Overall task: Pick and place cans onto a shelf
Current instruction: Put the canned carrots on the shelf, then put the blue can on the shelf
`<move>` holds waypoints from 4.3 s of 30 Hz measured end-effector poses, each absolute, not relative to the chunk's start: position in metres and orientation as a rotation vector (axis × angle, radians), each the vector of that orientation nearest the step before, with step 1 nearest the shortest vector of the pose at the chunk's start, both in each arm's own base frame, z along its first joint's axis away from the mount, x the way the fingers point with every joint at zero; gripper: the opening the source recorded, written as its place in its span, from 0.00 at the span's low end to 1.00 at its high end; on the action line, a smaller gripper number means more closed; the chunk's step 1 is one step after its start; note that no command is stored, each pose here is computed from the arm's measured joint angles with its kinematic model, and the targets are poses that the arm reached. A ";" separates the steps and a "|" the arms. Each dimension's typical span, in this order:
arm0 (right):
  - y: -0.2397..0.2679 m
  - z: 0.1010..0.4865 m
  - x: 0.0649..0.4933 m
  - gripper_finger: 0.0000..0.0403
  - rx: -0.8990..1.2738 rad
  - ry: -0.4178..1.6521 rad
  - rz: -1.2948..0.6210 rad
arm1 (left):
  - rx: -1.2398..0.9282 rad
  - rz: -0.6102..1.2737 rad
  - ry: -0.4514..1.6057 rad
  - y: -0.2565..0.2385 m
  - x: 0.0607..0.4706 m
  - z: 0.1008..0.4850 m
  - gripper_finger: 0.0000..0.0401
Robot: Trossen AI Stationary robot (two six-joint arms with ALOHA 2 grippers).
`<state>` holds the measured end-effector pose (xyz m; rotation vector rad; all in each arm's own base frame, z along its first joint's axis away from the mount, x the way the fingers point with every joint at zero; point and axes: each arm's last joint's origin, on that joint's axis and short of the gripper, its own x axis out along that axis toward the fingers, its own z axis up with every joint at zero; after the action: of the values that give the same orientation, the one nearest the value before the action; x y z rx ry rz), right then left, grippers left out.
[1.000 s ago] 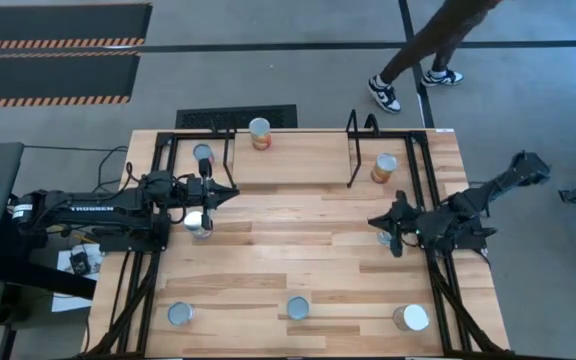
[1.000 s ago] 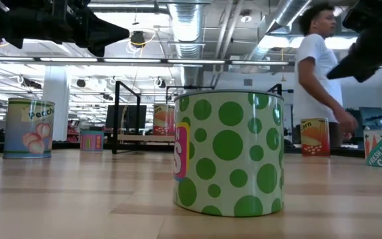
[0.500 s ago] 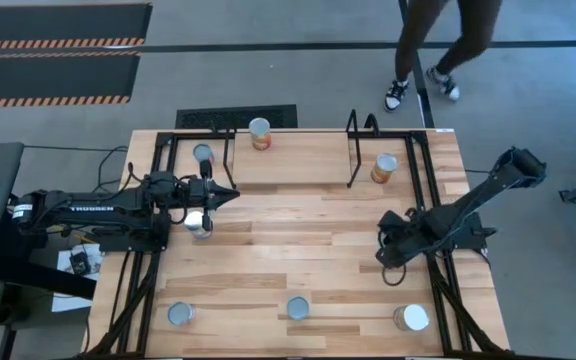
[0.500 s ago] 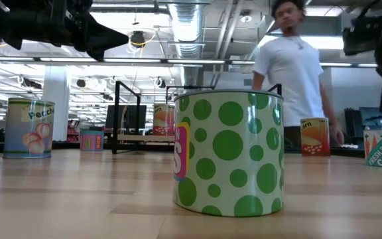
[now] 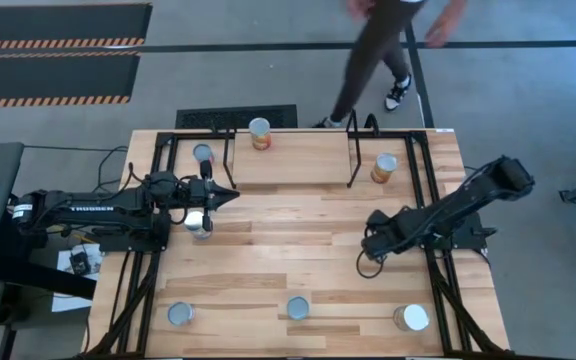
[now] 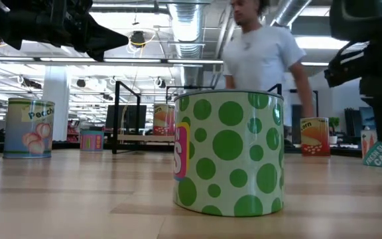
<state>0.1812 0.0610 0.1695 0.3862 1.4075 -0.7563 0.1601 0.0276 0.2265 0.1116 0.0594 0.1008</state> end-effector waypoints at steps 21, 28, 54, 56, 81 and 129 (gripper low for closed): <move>0.006 0.291 0.318 0.04 0.138 0.882 -0.279 | 0.106 0.131 0.051 0.029 0.160 0.227 0.02; -0.075 0.297 0.387 0.05 -0.103 0.896 -0.214 | 0.109 0.155 0.062 0.029 0.160 0.227 0.02; -0.215 0.226 0.442 0.08 -0.319 1.206 -0.261 | 0.056 0.160 0.135 0.029 0.159 0.219 0.02; -0.216 0.225 0.442 0.08 -0.324 1.209 -0.265 | 0.057 0.159 0.134 0.029 0.159 0.219 0.02; -0.198 0.263 0.440 0.32 -0.426 1.161 -0.403 | 0.050 0.158 0.166 0.029 0.159 0.216 0.02; 0.013 0.246 0.261 0.01 -0.257 0.075 -0.196 | 0.062 0.345 0.486 0.048 0.148 0.262 0.00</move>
<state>0.2615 0.0130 0.2465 -0.2571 0.0754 -0.1960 0.1475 0.0478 0.2620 0.0615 0.4861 0.3453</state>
